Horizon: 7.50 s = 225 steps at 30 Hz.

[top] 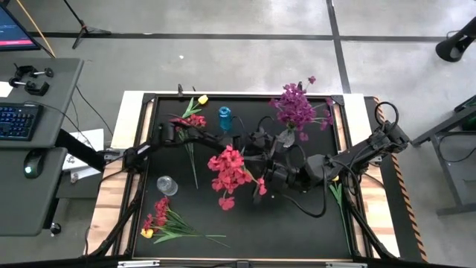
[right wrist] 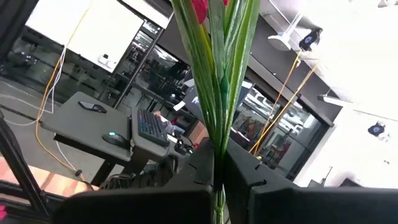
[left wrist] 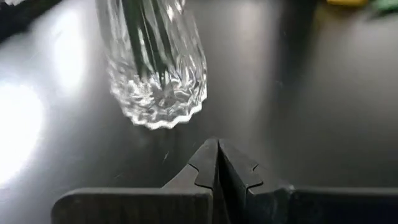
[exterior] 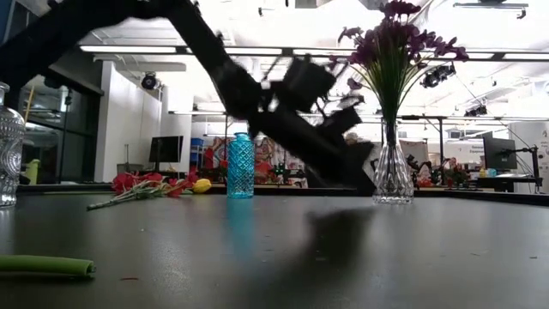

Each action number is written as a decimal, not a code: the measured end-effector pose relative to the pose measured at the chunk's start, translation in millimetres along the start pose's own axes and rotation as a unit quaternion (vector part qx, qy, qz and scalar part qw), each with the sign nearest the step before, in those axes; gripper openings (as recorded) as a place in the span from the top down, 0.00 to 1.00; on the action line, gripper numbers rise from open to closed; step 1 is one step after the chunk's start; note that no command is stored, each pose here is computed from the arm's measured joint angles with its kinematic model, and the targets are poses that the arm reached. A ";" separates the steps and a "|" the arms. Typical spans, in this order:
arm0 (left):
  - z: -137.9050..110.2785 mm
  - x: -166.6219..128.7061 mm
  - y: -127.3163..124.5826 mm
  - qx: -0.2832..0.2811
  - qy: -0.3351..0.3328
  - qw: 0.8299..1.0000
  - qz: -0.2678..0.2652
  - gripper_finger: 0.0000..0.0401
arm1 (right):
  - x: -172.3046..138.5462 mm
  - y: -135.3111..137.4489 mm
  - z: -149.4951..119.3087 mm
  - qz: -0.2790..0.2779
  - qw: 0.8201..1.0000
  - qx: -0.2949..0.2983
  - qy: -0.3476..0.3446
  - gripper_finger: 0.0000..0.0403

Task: Sort flowers into vase by color
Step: Put the right red flowers into the blue vase, then put the bottom red flowers into the blue vase

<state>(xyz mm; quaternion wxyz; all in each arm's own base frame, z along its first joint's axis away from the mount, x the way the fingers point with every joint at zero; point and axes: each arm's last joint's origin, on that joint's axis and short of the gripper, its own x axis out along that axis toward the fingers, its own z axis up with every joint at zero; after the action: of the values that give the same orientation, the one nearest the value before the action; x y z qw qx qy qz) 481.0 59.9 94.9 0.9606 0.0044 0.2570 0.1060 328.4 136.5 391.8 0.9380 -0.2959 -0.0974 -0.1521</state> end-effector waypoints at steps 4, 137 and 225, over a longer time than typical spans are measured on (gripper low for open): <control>5.7 -38.1 3.4 0.021 0.037 0.999 0.002 1.00 | 4.5 -4.6 -4.7 -0.008 1.000 0.004 0.006 1.00; -60.3 -363.7 -66.0 0.089 -0.288 0.953 0.018 1.00 | 43.6 201.8 -219.0 0.334 0.783 0.436 0.293 0.20; -58.5 -372.4 -65.0 0.025 -0.291 0.953 0.077 1.00 | 53.0 224.0 -157.4 0.194 0.828 0.072 0.521 0.99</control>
<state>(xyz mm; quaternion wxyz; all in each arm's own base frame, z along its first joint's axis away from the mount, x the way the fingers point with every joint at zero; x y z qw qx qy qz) 150.3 -83.0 223.6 0.9821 0.0789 -0.0326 0.1676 469.3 206.8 161.7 0.8785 -0.1169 0.4542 -0.0907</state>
